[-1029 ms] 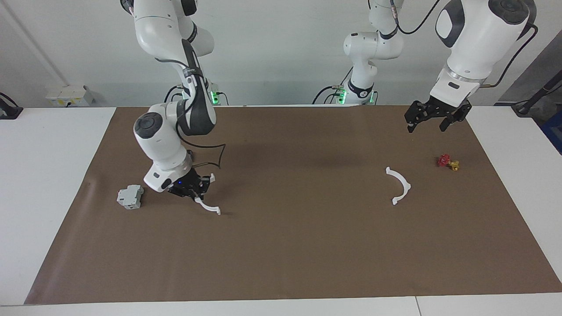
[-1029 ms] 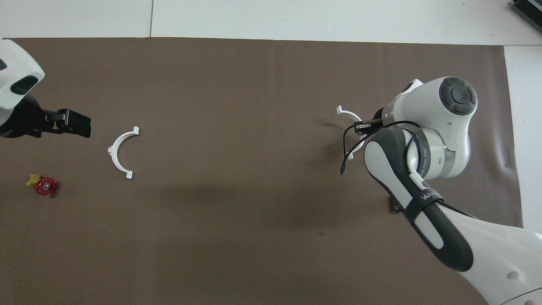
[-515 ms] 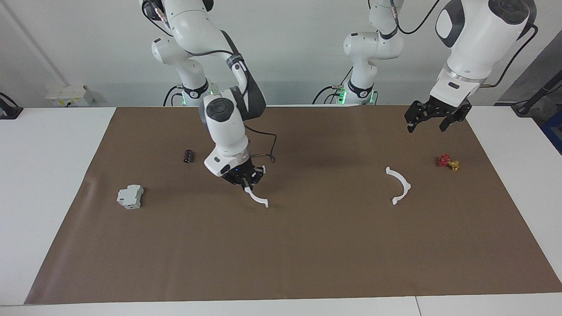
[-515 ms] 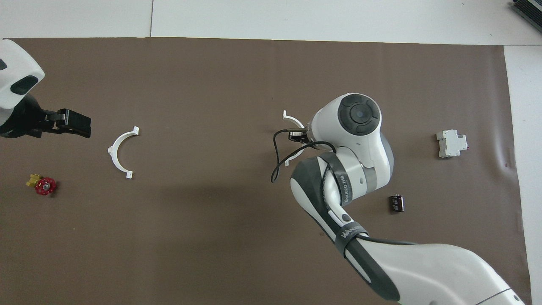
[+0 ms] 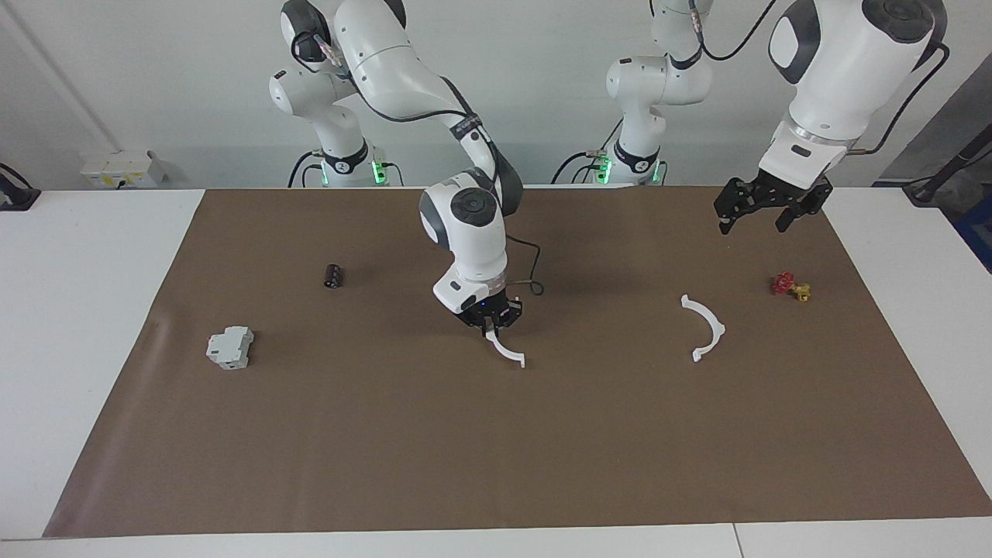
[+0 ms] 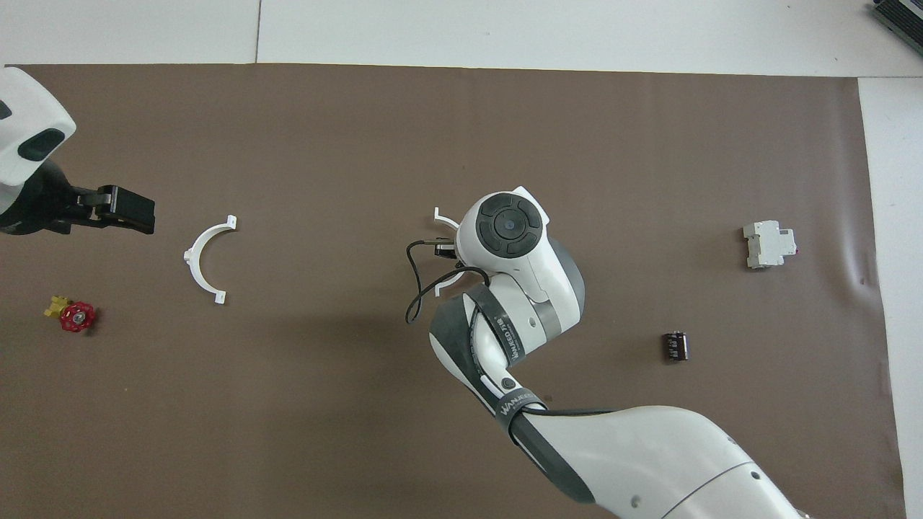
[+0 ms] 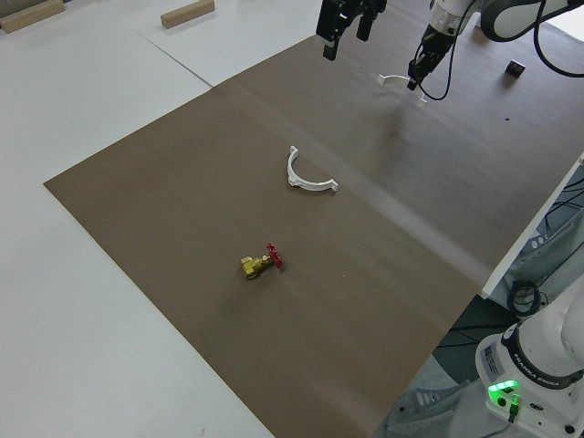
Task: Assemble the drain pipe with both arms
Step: 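Carry the half-ring toward the table center and set it down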
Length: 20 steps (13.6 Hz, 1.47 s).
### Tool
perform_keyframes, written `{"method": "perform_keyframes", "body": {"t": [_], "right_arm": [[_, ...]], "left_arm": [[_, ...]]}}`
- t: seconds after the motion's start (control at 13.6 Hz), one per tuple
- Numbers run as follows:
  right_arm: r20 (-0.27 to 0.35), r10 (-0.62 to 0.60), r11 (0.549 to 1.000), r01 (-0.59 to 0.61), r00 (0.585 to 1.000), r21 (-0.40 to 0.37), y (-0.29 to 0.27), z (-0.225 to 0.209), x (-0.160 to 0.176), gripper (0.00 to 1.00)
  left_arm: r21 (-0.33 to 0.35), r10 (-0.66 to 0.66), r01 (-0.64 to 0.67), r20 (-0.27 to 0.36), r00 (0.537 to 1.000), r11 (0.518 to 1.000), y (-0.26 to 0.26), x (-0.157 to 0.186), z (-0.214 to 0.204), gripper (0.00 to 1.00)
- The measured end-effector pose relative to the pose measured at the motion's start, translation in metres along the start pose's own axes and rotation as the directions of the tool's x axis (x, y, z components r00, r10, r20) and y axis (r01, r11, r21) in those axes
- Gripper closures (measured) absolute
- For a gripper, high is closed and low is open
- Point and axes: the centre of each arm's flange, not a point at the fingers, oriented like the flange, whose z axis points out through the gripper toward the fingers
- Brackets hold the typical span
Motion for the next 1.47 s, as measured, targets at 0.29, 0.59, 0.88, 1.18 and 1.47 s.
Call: {"method": "perform_keyframes", "body": {"t": [0.29,0.59,0.88,1.18,1.47], "right_arm": [[0.008,-0.027,1.0,0.027,1.0,-0.003,-0.014,0.005,-0.013,0.79],[0.017,-0.029,0.999,0.03,0.999,-0.012,-0.014,0.012,-0.016,0.79],[0.018,-0.03,0.999,0.03,0.999,-0.014,-0.013,0.013,-0.016,0.79],[0.017,-0.024,1.0,0.024,1.0,-0.015,-0.012,0.01,-0.015,0.37],[-0.024,0.066,0.998,-0.067,0.998,-0.004,0.043,-0.069,0.029,0.0]], "left_arm": [[0.0,0.0,0.0,0.0,1.0,1.0,0.0,0.0,0.0,0.0],[0.0,0.0,0.0,0.0,1.0,1.0,0.0,0.0,0.0,0.0],[0.0,0.0,0.0,0.0,1.0,1.0,0.0,0.0,0.0,0.0],[0.0,0.0,0.0,0.0,1.0,1.0,0.0,0.0,0.0,0.0],[0.0,0.0,0.0,0.0,1.0,1.0,0.0,0.0,0.0,0.0]]}}
